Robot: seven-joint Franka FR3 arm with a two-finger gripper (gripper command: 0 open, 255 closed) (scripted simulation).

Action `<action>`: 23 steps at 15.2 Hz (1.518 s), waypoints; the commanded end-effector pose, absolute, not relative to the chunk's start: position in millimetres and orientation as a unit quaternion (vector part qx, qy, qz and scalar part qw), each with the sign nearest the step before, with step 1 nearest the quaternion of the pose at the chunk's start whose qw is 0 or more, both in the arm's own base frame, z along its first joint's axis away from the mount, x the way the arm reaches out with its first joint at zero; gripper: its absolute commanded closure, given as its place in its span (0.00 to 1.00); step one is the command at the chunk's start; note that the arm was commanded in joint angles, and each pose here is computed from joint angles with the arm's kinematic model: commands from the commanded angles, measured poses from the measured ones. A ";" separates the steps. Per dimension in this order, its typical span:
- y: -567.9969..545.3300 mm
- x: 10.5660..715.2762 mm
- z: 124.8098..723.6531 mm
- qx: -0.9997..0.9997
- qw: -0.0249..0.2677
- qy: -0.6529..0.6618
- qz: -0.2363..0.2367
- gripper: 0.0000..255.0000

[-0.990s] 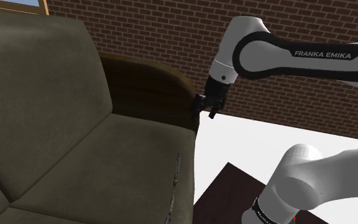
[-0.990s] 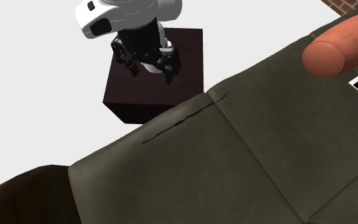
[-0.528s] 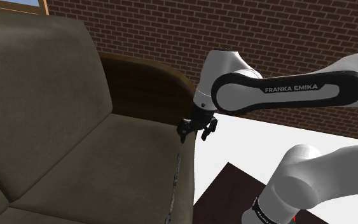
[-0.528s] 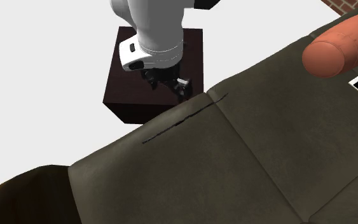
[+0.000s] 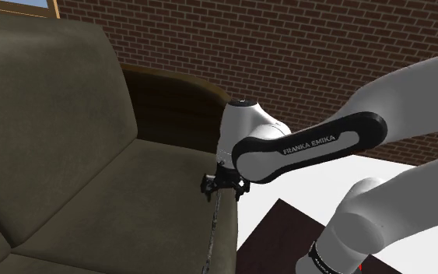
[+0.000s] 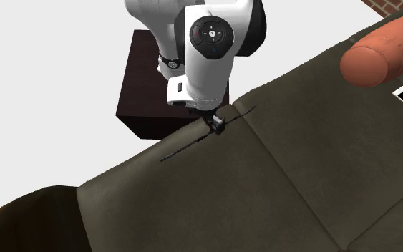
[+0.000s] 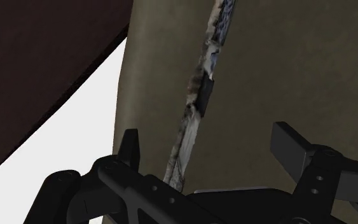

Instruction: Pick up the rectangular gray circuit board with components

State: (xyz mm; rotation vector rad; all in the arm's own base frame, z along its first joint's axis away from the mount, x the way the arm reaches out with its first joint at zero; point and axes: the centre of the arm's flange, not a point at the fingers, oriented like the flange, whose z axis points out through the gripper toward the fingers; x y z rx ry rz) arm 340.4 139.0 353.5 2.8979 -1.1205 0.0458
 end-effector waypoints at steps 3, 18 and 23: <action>158.1 348.7 302.1 0.907 0.032 -0.419 0.001 0.00; 166.6 353.1 237.5 0.894 0.040 -0.447 -0.006 1.00; 166.6 353.1 237.5 0.894 0.040 -0.447 -0.006 1.00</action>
